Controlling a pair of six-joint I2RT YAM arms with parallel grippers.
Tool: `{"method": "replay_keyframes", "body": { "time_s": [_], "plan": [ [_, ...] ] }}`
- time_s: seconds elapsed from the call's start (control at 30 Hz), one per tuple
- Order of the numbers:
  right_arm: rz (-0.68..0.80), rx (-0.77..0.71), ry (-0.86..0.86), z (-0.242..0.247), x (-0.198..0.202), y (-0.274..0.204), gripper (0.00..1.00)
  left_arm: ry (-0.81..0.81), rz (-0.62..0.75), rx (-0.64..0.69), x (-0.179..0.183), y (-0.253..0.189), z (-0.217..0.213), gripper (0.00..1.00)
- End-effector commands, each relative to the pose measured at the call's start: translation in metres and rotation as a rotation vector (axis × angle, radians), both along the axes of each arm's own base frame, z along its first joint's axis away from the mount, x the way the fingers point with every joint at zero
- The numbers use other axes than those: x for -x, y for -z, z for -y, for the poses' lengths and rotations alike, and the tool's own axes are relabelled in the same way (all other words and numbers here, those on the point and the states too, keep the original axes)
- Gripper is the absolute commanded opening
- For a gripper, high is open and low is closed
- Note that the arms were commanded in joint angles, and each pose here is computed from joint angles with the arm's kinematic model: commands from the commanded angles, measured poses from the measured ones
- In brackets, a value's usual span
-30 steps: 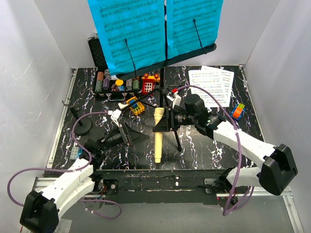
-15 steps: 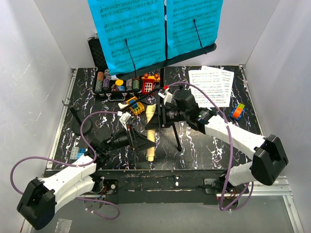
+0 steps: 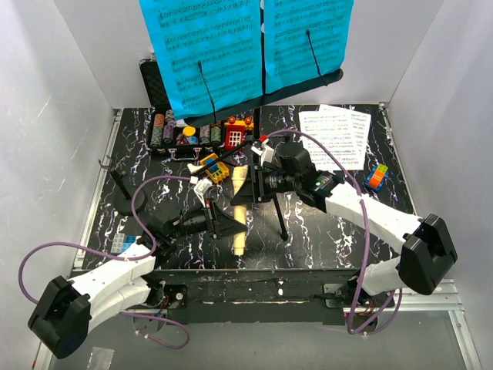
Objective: Pack up the instrument practice props
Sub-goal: Place the microphone at the center of the board.
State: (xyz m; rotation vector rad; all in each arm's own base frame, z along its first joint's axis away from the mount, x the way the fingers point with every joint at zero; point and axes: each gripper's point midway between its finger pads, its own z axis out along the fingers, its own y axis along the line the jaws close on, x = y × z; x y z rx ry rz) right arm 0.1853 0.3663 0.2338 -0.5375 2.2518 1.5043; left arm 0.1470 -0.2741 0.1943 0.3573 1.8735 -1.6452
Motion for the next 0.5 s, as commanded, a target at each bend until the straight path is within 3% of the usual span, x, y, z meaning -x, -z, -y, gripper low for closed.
{"method": "replay_keyframes", "body": {
  "time_s": [0.0,0.03,0.13,0.17,0.2,0.3,0.47],
  "plan": [
    [0.057,-0.094,-0.048,-0.001,0.01,-0.037,0.27,-0.014,0.069,0.038,-0.003,-0.019,0.002,0.05],
    [0.058,-0.095,-0.049,0.0,0.01,-0.037,0.36,-0.02,0.071,0.037,-0.003,-0.02,0.001,0.0],
    [0.072,-0.07,-0.007,0.007,0.008,-0.039,0.52,-0.07,0.051,-0.008,-0.008,-0.014,-0.003,0.0],
    [0.074,-0.045,0.016,0.012,0.006,-0.038,0.75,-0.098,0.031,-0.044,-0.011,-0.01,-0.006,0.0],
    [0.066,-0.007,0.036,0.02,0.006,-0.033,0.81,-0.117,0.033,-0.073,-0.013,-0.009,-0.01,0.0],
    [0.103,0.064,0.11,0.046,0.004,-0.022,0.87,-0.22,0.01,-0.191,-0.021,-0.001,-0.027,0.0],
    [0.187,0.11,0.186,0.08,0.013,-0.015,0.89,-0.563,-0.061,-0.336,-0.044,0.013,-0.082,0.0]
  ]
}}
